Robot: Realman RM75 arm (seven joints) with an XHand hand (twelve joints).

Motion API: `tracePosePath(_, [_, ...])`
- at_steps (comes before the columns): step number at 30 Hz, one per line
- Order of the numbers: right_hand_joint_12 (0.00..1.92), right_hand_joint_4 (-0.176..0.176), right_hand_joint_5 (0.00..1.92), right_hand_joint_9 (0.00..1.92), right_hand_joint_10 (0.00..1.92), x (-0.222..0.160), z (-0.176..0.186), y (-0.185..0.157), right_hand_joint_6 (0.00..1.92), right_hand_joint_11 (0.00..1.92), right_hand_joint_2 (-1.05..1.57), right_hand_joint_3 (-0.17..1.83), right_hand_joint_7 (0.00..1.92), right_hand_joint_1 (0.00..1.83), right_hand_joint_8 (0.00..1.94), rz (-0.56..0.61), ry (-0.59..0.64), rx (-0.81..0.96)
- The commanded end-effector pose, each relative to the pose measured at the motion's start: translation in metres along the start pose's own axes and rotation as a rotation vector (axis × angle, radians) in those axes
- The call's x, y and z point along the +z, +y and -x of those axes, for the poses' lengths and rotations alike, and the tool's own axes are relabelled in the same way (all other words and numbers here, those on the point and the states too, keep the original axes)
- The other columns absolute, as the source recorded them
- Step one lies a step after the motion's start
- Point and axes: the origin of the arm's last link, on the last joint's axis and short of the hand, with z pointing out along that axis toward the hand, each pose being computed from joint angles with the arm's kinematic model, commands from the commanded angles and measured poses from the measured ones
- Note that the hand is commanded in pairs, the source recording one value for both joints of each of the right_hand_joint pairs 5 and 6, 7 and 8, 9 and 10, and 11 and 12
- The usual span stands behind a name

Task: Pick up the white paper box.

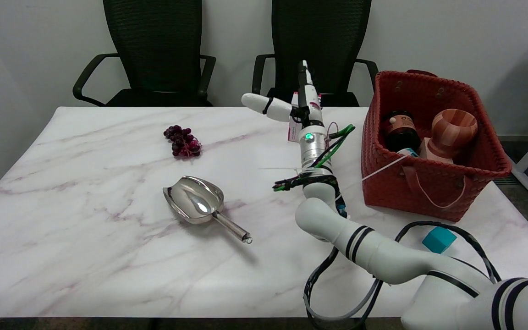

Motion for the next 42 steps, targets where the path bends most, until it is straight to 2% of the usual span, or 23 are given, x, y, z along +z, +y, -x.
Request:
tracePosePath(1, [0.00,0.000,0.00,0.00,0.00,0.017,-0.020,0.003,0.00,0.00,0.26,-0.17,0.00,0.82,0.00,0.048,0.170,-0.053])
tracePosePath(10, [0.00,0.000,0.00,0.00,0.00,0.031,-0.031,0.010,0.00,0.00,0.26,-0.17,0.00,0.83,0.00,0.077,0.180,-0.074])
tracePosePath(24, [0.00,0.000,0.00,0.00,0.00,0.043,-0.034,0.032,0.00,0.00,0.28,-0.17,0.00,0.83,0.00,0.199,0.153,-0.055])
tracePosePath(30, [0.00,0.000,0.00,0.00,0.00,0.052,-0.032,0.043,0.00,0.00,0.28,-0.17,0.00,0.80,0.00,0.268,0.089,-0.038])
tracePosePath(42, [0.00,0.000,0.00,0.00,0.00,0.056,-0.048,0.054,0.00,0.00,0.35,-0.17,0.00,0.76,0.00,0.307,0.123,-0.055])
